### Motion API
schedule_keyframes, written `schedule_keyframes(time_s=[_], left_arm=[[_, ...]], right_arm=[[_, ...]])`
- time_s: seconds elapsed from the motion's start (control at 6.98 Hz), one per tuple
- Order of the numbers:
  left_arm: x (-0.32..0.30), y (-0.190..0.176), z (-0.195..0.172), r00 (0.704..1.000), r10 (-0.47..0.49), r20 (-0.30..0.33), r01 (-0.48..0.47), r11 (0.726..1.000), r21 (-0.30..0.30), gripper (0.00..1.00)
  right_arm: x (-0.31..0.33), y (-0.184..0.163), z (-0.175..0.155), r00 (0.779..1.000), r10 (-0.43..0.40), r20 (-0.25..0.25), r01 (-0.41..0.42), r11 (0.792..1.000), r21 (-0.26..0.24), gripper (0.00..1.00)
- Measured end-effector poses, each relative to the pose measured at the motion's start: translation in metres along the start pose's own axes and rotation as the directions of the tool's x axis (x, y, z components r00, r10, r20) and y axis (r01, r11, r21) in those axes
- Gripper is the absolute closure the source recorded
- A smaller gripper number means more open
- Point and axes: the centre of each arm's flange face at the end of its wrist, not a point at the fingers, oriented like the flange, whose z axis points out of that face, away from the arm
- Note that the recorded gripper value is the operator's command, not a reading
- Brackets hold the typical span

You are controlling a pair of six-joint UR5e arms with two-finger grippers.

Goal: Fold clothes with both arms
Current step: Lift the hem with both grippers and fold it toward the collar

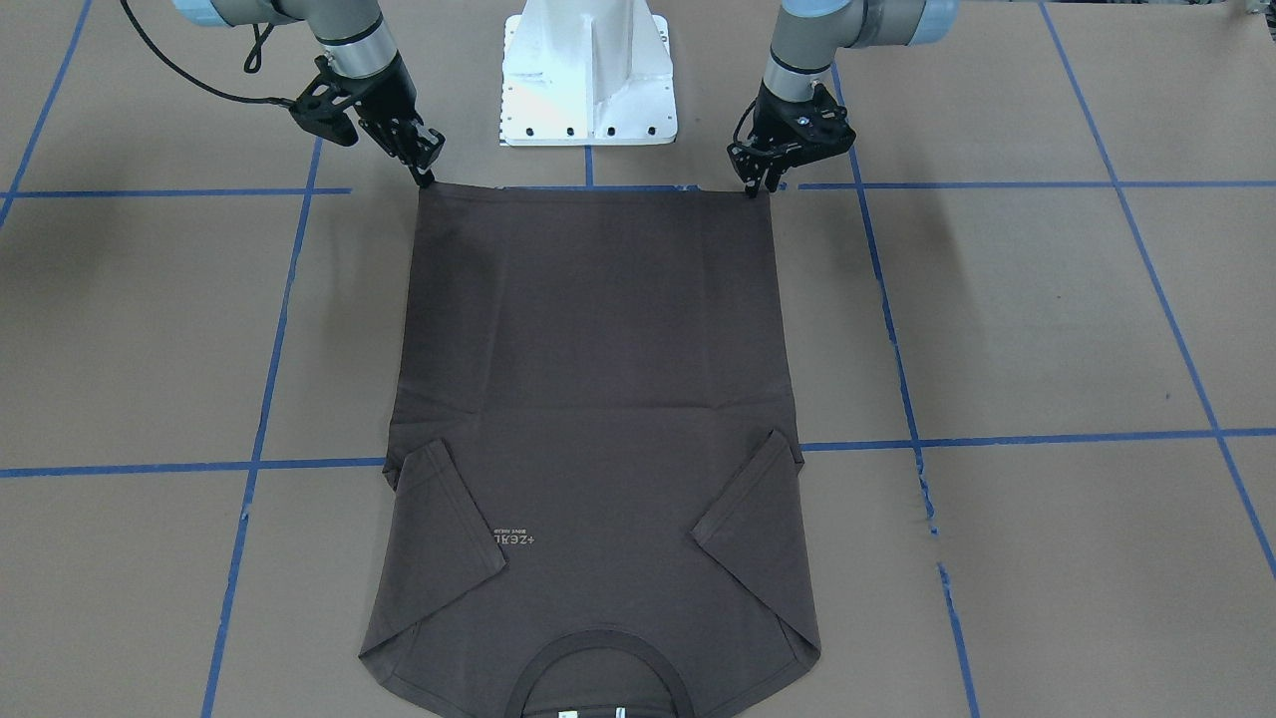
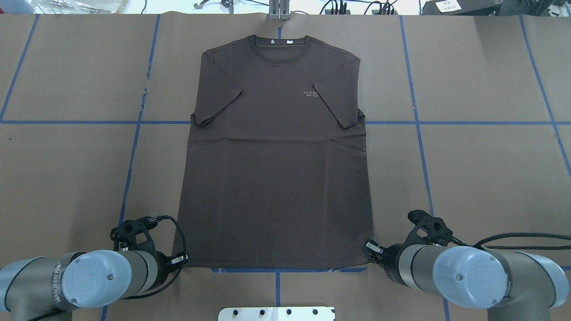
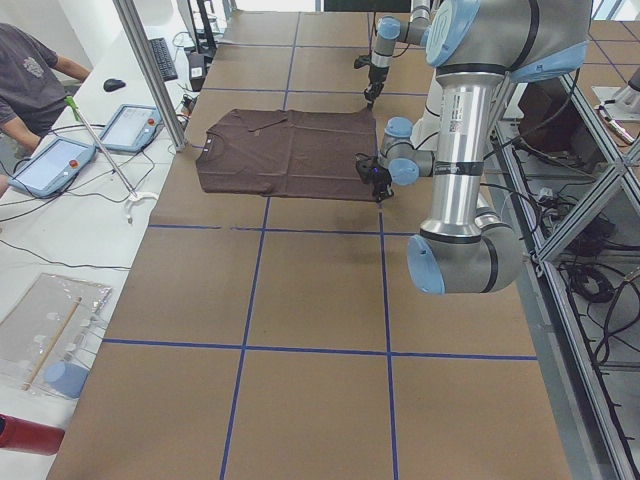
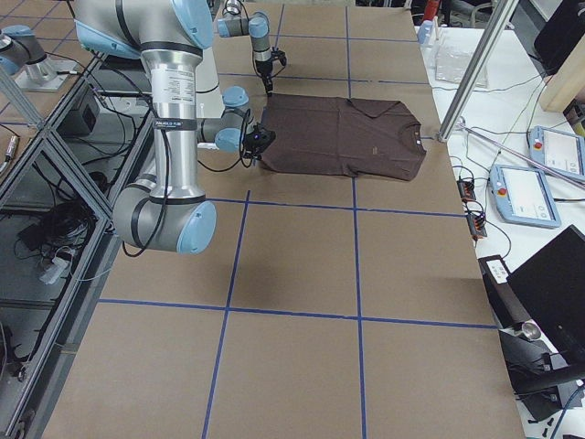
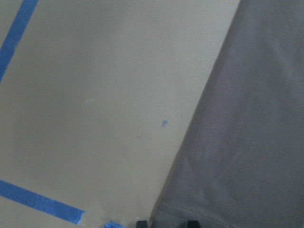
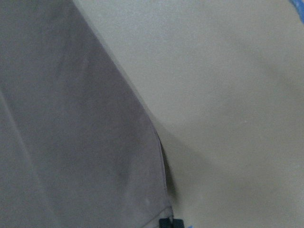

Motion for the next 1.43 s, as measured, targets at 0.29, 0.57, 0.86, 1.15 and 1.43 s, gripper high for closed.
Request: schedule_keyframes(time_s=[0.29,0.57,0.86,1.15,1.43], left_arm=[[0.001,0.000,-0.002,1.000,-0.001,-0.003,0.001,1.000,-0.003,1.00],[0.006,0.000,-0.020,0.999,-0.004,-0.032,0.003,1.000,-0.011,1.00],[0.011,0.005,-0.053,0.998,-0.042,-0.045,0.041,0.999,-0.024,1.00],[0.014,0.030,-0.097,0.997,-0.073,-0.036,0.070,0.995,-0.068,1.00],[0.023,0.030,-0.139,0.996,-0.053,-0.072,0.045,0.994,-0.098,1.00]], right_arm=[[0.000,0.000,0.000,1.000,0.001,0.000,-0.001,1.000,-0.002,1.00],[-0.001,0.001,-0.003,1.000,0.001,0.004,-0.001,1.000,-0.009,1.00],[0.002,0.002,-0.022,1.000,-0.001,0.015,0.001,0.999,-0.034,1.00],[0.014,0.004,-0.059,1.000,-0.006,0.017,0.008,0.995,-0.100,1.00],[0.003,-0.009,-0.087,0.998,0.011,0.066,-0.004,0.994,-0.107,1.00]])
